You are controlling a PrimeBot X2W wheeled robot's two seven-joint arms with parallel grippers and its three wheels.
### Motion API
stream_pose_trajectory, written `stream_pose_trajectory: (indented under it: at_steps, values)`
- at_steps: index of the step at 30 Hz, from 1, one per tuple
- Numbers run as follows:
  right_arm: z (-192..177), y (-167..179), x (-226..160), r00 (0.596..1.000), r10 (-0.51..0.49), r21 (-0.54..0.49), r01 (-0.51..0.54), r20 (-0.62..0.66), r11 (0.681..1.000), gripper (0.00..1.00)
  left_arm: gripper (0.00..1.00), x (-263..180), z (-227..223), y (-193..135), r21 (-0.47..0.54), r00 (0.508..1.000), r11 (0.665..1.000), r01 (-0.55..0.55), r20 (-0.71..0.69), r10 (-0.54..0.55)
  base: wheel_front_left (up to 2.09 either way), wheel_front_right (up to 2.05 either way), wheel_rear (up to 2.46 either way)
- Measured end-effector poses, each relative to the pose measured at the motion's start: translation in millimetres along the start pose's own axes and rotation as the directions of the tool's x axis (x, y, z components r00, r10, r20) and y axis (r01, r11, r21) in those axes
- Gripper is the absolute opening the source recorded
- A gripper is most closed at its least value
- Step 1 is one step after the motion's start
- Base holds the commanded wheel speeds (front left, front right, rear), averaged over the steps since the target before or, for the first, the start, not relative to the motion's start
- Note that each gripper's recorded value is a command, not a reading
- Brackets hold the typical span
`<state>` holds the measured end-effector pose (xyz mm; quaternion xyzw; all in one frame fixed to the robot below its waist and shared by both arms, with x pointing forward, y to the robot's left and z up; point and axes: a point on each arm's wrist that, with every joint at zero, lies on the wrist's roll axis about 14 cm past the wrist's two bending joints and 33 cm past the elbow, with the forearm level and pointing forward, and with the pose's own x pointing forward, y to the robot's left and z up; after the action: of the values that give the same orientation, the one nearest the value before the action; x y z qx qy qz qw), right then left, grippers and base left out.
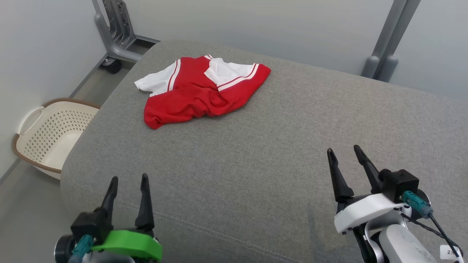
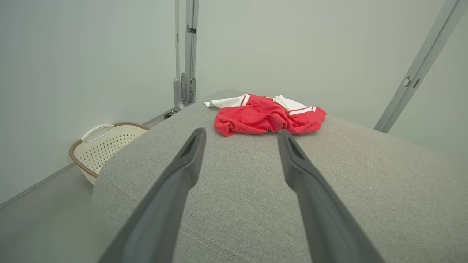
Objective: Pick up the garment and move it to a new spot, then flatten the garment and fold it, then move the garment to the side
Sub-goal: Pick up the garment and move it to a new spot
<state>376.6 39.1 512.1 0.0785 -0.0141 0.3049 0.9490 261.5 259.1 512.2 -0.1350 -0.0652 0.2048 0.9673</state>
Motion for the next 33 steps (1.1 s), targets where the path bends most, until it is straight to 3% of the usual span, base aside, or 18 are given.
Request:
stream_pose_trajectory:
  at_steps: [6,14,23,33]
  values:
    - [-0.7,-18.1,3.0,1.0,-0.02,-0.034,0.02,-0.001,0.999,1.0,1.0,40.2,24.5,-32.7,0.08,0.99,0.989,0.126,0.046,-0.13,0.0,0.0,0.0]
    - [18.6,-41.0,26.4,0.998,-0.03,-0.089,0.034,0.05,0.995,1.0,1.0,105.5,48.0,-67.9,0.151,0.976,0.967,0.206,0.039,-0.214,0.0,0.0,0.0]
    - [30.7,-58.3,46.1,0.996,-0.035,-0.096,0.043,0.084,0.994,1.0,1.0,174.8,23.7,-91.3,0.193,0.973,0.957,0.218,-0.123,-0.197,0.0,0.0,0.0]
    - [24.1,-108.0,37.6,0.991,-0.124,-0.146,0.13,0.052,0.981,1.0,1.0,224.7,-34.1,-92.3,0.217,0.943,0.956,0.198,-0.31,-0.125,0.0,0.0,0.0]
